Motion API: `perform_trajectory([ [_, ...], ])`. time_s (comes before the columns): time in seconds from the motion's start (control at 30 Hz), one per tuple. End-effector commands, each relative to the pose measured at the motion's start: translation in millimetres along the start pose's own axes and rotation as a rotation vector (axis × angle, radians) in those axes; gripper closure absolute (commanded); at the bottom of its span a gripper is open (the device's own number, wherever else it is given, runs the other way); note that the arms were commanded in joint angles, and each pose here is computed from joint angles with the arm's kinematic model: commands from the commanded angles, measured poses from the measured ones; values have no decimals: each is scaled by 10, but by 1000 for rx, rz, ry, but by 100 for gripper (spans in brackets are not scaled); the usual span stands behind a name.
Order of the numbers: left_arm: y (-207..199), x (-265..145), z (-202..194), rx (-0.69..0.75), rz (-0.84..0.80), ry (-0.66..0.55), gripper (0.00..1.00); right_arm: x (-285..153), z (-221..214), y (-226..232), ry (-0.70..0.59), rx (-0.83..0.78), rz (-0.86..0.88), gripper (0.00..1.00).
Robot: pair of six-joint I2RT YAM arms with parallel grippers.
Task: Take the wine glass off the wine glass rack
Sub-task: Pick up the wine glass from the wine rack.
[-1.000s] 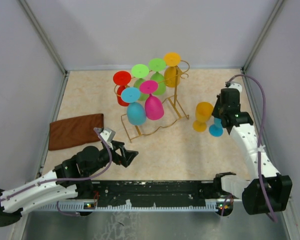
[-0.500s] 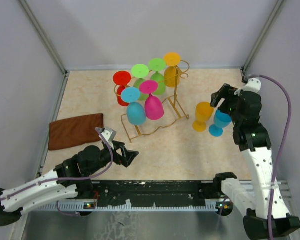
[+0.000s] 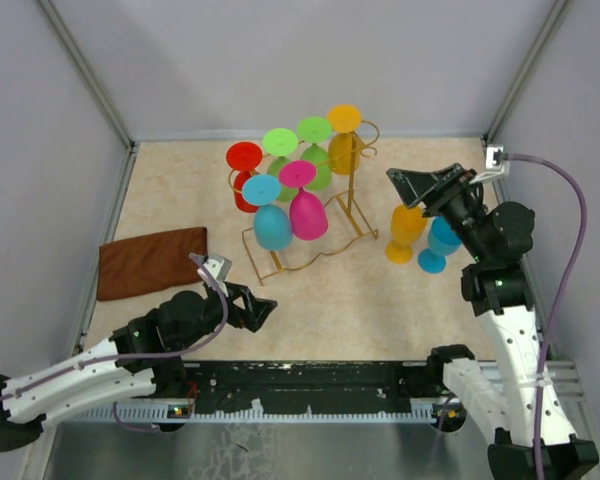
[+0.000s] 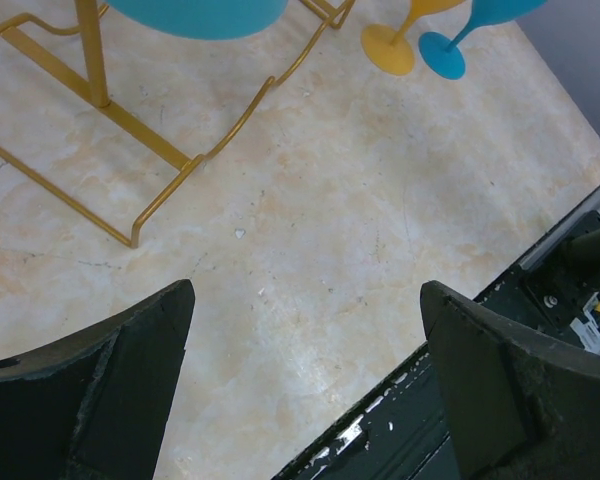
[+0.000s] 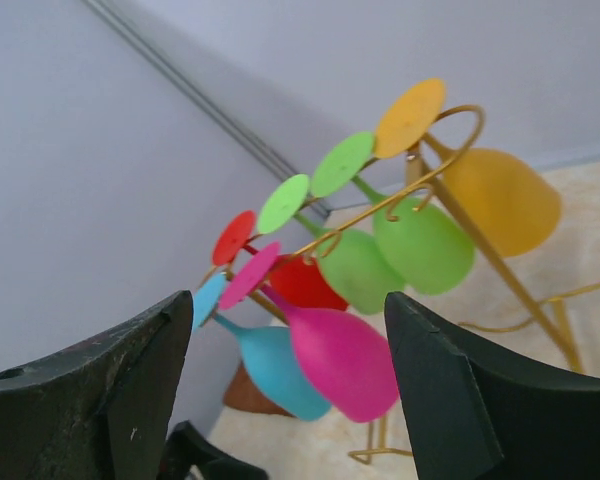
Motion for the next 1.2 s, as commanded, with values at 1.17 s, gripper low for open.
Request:
perform_trajectory([
  [1.17,587,-505,1006,-124,337,-265,1,933,-800,800,58,288,-40,52],
])
Point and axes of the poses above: each gripper's point midway between its finger pads, its own x axis out along the fingers, its own y axis along the line the jaws close on, z = x × y, the point moved 1 cm from there along -x, back along the fingers, and after that the axes turned 4 degrees about -x, right-handed, at the moved point
